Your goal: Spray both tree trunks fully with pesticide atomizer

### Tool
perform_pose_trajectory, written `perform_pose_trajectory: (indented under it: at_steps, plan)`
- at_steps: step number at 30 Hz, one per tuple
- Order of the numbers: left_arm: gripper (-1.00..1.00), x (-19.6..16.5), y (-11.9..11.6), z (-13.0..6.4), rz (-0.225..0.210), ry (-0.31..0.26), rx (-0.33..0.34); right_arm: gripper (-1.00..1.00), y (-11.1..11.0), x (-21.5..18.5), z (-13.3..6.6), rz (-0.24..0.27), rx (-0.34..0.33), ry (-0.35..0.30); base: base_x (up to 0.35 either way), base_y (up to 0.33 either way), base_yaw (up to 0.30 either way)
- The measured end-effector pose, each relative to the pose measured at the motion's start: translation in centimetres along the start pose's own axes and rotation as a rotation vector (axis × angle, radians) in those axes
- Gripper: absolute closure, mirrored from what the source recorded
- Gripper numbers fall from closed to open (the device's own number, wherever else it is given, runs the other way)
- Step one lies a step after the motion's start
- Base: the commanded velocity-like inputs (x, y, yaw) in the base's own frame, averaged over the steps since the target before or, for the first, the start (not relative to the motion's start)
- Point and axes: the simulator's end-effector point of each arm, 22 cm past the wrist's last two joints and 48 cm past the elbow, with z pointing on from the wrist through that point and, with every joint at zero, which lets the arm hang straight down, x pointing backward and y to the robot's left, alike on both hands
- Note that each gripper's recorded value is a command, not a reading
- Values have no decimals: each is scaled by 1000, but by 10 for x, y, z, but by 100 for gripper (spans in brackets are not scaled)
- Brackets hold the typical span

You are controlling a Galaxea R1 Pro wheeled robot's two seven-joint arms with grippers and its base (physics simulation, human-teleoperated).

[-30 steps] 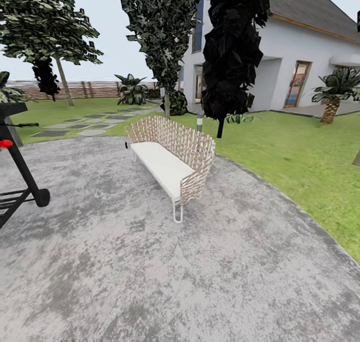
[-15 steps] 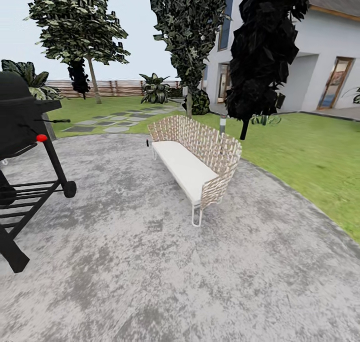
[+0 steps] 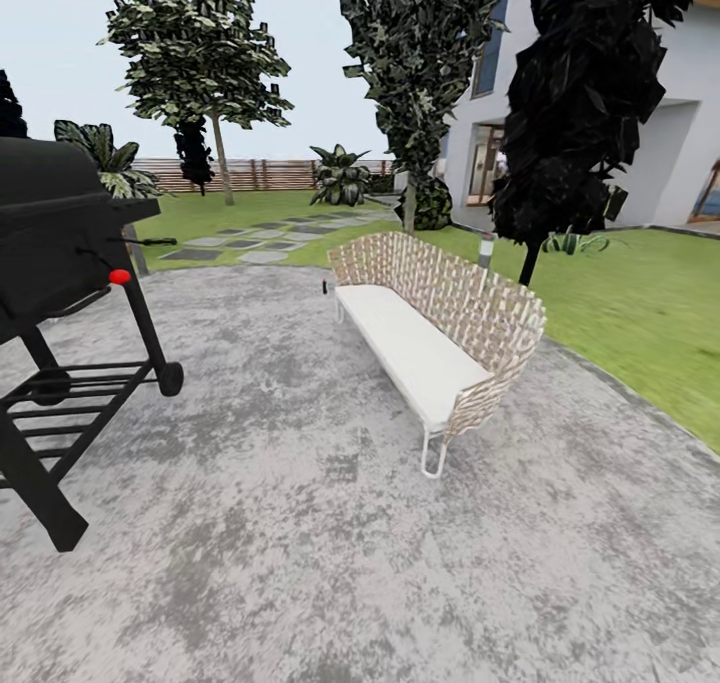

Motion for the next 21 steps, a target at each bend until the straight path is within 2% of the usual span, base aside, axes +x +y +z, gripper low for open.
perform_pose_trajectory:
  at_steps: [8,14,21]
  plan:
    - [-100,0,-1,0,4,0,2,-100,4,1,0,-64,-19,1,293,221,1]
    - [-100,0,-1,0,6,0,2,-100,3,25,-5,-69,-18,53,292,221,0]
    - [-100,0,-1,0,6,0,3,-100,2,27,-5,-67,-17,56,300,164,20]
